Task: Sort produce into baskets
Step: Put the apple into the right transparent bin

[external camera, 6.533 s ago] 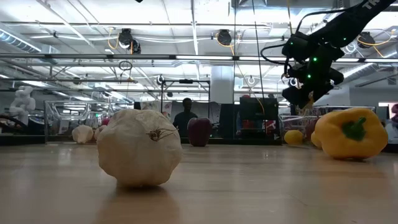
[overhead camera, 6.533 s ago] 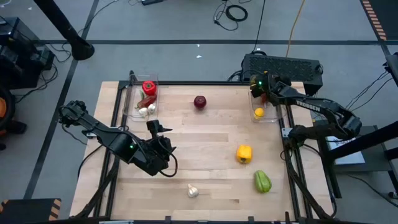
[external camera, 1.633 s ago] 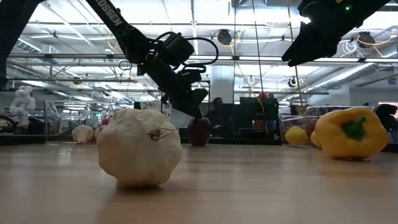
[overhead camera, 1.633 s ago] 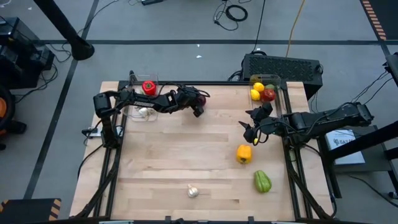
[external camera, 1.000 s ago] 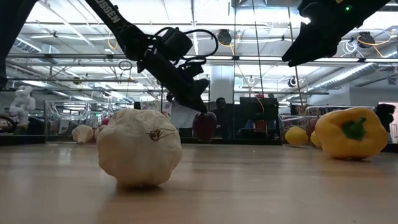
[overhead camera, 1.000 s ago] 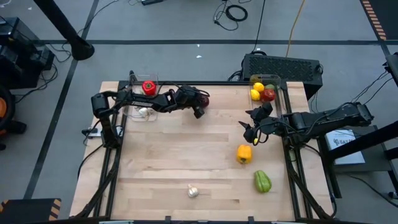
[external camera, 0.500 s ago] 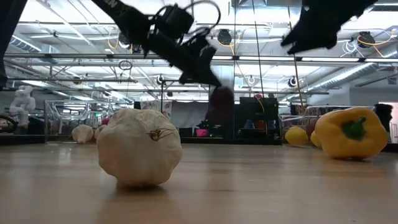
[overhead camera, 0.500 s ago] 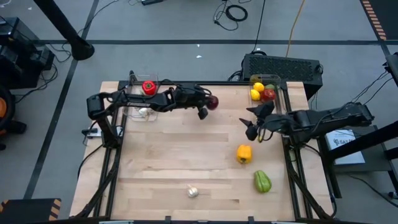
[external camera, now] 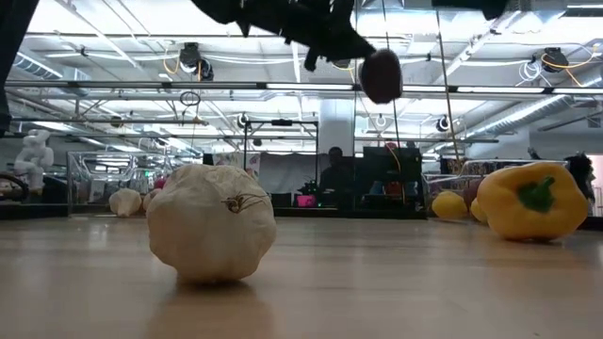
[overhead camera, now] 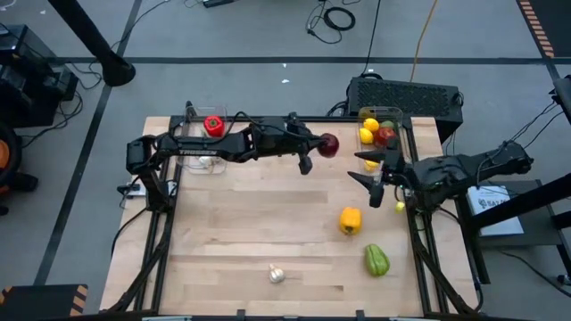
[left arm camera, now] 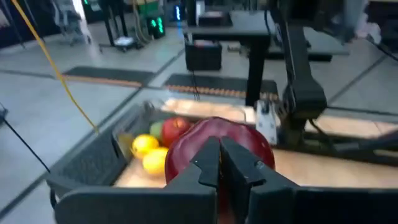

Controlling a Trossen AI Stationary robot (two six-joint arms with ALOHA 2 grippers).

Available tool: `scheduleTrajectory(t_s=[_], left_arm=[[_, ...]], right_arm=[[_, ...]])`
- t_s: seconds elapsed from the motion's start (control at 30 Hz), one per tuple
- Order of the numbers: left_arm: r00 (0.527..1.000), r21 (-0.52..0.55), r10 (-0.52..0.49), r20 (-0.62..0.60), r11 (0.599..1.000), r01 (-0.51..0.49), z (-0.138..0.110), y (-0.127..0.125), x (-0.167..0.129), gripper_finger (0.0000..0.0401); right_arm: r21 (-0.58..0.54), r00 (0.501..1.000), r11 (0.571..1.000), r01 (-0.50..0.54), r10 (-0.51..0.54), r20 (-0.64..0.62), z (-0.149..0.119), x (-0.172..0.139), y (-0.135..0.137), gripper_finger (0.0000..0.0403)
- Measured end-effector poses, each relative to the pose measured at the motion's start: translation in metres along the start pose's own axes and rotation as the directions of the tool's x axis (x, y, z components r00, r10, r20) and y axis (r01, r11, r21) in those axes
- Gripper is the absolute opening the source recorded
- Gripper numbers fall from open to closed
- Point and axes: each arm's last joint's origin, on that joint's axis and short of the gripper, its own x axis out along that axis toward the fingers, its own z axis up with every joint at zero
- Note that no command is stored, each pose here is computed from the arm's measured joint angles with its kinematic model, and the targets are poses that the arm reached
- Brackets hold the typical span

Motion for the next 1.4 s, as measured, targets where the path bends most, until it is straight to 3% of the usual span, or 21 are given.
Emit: scheduleTrajectory(t_s=[0.2, 0.43, 0.6, 0.73, 1.07, 1.23, 1.4], left_arm=[[0.997, 0.005, 0.012, 0.070, 1.000, -0.012, 0.008, -0.001, 0.014, 0.0002], [0.993, 0.004, 0.012, 0.116, 1.000, -0.013, 0.001, 0.000, 0.050, 0.0001], [0.994, 0.040, 0.002, -0.110, 0.999, 0.002, -0.022, -0.001, 0.059, 0.0001], [0.943, 0.108, 0.006, -0.334, 0.994, 0.032, -0.039, 0.003, 0.050, 0.0001], [0.929, 0.105, 0.073, -0.363, 0.994, -0.037, -0.049, 0.051, 0.052, 0.0001], [0.927, 0.108, 0.083, -0.365, 0.993, -0.047, -0.064, 0.073, 0.061, 0.0001], [0.932, 0.099, 0.127, -0.341, 0.990, -0.099, -0.097, 0.105, 0.079, 0.0001]], right_arm=[[-0.054, 0.988, 0.996, -0.074, 0.081, 0.135, 0.015, -0.011, 0.007, 0.0270], [-0.084, 0.984, 0.992, -0.093, 0.105, 0.147, 0.016, -0.013, 0.009, 0.0270], [-0.072, 0.992, 0.993, -0.093, 0.099, 0.084, 0.009, -0.012, 0.009, 0.0270], [-0.044, 0.996, 0.996, -0.078, 0.076, -0.037, -0.005, -0.012, 0.006, 0.0270], [-0.015, 0.984, 0.989, 0.148, -0.149, -0.098, -0.018, -0.011, -0.002, 0.0270], [-0.077, 0.937, 0.940, 0.332, -0.338, -0.087, -0.024, 0.005, -0.002, 0.0270], [-0.209, 0.881, 0.881, 0.425, -0.456, -0.129, -0.032, 0.032, -0.007, 0.0270]])
